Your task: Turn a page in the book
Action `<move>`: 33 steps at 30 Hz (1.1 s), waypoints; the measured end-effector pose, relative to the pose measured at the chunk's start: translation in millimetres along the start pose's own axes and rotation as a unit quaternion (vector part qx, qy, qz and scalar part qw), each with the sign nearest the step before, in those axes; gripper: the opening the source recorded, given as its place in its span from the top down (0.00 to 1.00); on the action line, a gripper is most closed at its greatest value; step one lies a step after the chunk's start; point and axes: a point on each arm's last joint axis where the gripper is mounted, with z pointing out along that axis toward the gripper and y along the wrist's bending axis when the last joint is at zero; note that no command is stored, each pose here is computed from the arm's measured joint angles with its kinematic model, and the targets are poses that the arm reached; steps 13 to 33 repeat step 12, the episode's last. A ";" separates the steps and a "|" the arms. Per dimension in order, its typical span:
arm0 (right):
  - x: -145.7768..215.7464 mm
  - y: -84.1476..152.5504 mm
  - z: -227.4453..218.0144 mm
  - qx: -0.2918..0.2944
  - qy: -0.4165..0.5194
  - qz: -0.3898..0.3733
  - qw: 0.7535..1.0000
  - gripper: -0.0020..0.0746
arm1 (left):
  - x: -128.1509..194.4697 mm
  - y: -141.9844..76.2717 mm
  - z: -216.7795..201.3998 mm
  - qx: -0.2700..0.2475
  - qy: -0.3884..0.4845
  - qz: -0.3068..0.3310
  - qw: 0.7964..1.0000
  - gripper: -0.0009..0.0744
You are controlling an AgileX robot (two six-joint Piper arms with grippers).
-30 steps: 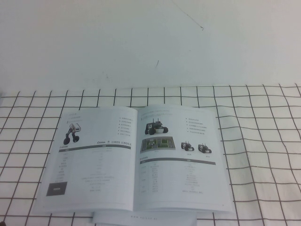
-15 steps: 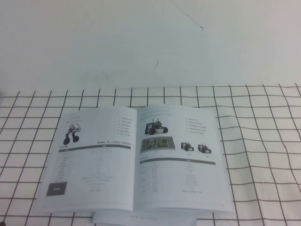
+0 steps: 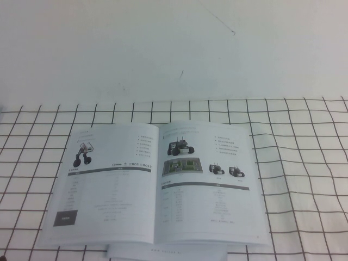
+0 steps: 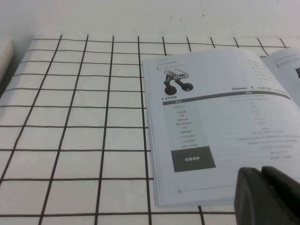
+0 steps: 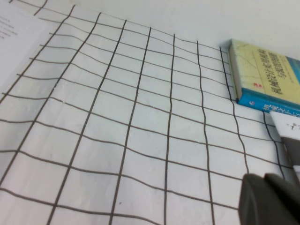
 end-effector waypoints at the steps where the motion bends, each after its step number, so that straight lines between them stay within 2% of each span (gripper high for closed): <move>1: 0.0 0.0 0.0 0.000 0.000 -0.001 1.000 0.97 | 0.0 0.0 0.0 0.000 0.000 0.000 1.000 0.99; 33: 0.2 0.7 0.0 -0.004 0.001 0.018 1.000 0.97 | 0.0 0.0 0.0 0.000 0.000 0.000 1.000 0.99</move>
